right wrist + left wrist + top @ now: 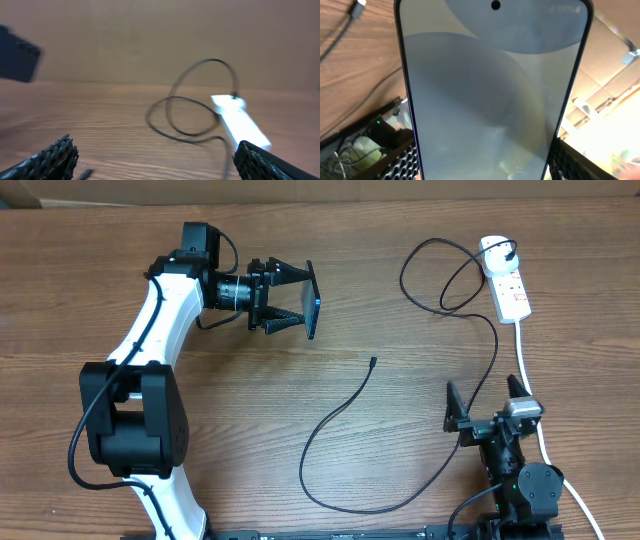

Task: Plug charger to phone and switch on socket
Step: 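Move the right gripper toward the phone held by the left gripper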

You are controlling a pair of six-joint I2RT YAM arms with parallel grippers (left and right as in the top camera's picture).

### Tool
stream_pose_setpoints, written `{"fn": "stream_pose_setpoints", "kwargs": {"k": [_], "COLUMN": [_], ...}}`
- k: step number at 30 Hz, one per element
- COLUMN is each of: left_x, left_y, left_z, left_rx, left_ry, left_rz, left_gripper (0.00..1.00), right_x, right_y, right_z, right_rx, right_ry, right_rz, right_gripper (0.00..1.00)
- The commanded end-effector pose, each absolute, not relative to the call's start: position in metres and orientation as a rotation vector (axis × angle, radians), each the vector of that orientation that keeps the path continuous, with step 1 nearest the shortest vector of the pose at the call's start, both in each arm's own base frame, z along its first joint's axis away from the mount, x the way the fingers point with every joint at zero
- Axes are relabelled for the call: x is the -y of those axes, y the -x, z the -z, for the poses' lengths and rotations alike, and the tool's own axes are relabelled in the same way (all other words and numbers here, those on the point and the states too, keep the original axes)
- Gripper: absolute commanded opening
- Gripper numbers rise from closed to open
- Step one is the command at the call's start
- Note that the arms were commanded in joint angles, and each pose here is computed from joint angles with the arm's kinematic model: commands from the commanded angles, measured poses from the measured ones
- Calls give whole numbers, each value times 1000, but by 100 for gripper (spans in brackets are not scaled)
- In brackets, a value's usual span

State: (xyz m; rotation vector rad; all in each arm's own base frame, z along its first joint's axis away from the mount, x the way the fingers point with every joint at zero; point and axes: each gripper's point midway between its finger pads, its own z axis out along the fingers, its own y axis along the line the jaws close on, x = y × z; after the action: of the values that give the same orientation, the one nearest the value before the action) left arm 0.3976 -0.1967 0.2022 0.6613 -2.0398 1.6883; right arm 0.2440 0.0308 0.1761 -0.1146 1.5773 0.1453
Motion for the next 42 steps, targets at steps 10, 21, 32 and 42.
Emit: {"fn": "stream_pose_setpoints", "kwargs": {"k": [10,21,32,42], "left_x": [195,195,195,195], "left_y": [-390,-391,-391,-391], "left_z": [-235,-235,-235,-235], "left_rx": [1819,1831,1833,1833], "left_ry": [-736,-729,-727,-728], "left_rz": [-1672,-1679,-1681,-1680], "left_gripper": [70,70,70,70], "right_x": [-168,-161,-110,-119], "right_y": [-121,-103,-155,-206], "right_z": [-192,-274,-413,-384], "right_rx": [-1255,-993,-1159,-1954], "right_ry": [1013,929,453,303], "right_rz": [-965,-899,-642,-849], "right_gripper": [100,100,100,100]}}
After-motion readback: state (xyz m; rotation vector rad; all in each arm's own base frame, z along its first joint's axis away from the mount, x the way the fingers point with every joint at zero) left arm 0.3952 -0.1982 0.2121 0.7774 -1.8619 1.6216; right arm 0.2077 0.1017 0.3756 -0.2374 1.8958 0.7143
